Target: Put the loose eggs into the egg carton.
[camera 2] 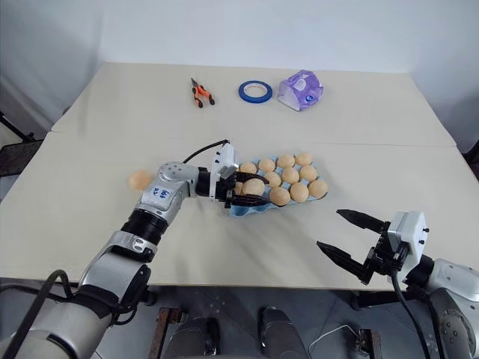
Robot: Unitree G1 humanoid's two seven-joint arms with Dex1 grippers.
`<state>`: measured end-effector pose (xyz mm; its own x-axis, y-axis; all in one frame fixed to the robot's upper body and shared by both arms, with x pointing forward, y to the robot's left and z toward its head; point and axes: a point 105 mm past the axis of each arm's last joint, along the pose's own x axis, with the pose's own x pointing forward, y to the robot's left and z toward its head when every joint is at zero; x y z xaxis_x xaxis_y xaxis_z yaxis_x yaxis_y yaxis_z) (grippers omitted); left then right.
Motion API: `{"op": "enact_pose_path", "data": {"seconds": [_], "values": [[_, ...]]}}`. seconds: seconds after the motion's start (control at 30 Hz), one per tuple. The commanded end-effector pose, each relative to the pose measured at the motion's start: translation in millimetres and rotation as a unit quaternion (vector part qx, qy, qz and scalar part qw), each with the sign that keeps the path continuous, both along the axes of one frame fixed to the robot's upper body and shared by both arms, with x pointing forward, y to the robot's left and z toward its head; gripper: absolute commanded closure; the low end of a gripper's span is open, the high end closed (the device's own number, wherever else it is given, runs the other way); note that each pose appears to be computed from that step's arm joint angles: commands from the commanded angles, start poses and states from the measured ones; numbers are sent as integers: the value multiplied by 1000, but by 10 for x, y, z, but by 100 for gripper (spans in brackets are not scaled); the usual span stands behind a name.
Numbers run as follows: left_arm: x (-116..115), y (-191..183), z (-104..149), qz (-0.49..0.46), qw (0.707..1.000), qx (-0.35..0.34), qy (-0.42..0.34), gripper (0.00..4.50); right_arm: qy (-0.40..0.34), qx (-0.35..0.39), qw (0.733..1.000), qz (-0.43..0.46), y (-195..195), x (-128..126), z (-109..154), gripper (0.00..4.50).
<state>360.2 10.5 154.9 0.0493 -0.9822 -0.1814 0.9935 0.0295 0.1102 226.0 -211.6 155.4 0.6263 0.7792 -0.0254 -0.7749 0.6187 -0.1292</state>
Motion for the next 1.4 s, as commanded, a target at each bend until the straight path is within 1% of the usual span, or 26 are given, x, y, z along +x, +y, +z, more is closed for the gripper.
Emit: {"op": "enact_pose_path", "data": {"seconds": [0.03, 0.07, 0.2, 0.37, 0.43, 0.47, 0.63, 0.77, 0.9, 1.0, 1.07, 1.17, 1.23, 1.27, 1.33, 1.4], "values": [[35, -65, 181, 2, 1000, -19, -24, 10, -26, -5, 1000, 1, 8, -9, 108, 0], [35, -67, 183, 2, 1000, -19, -24, 2, -26, -5, 1000, 2, 10, -3, 111, 0], [30, -55, 230, 4, 999, -25, -31, 2, -27, -6, 1000, 5, 19, 16, 122, 0], [80, 103, 537, 36, 995, -61, -73, 2, -27, -8, 1000, 12, 21, 36, 144, 0], [108, 270, 711, 64, 989, -92, -94, 2, -29, -8, 999, 20, 28, 37, 152, 0], [129, 364, 755, 83, 987, -99, -100, 2, -29, -8, 999, 24, 32, 38, 153, 0], [198, 856, 814, 185, 970, -97, -121, 2, -33, -3, 999, 39, 41, 57, 177, 0], [149, 1340, 853, 272, 947, -117, -123, 2, -30, 0, 997, 65, 53, 48, 191, 0], [25, 1861, 748, 369, 913, -136, -111, 2, -20, 4, 994, 105, 87, 10, 203, 0], [-128, 2096, 671, 414, 891, -165, -91, 2, -17, 8, 992, 125, 103, 6, 214, 0], [-270, 2229, 572, 437, 878, -186, -65, 2, -13, 7, 991, 135, 121, 18, 181, 0], [-516, 2383, 293, 467, 867, -174, -30, 2, 4, -4, 989, 151, 161, 10, 79, 0], [-661, 2446, 168, 480, 860, -173, -6, 2, 7, -2, 988, 153, 179, 17, 54, 0], [-743, 2493, 70, 490, 856, -162, 6, 2, 11, -4, 988, 154, 184, 21, 36, 0], [-856, 2578, -63, 509, 849, -145, 19, 2, 19, -9, 988, 155, 180, 40, 1, 0], [-923, 2651, -125, 523, 840, -139, 26, 2, 21, -12, 988, 155, 169, 58, -9, 0]]}}
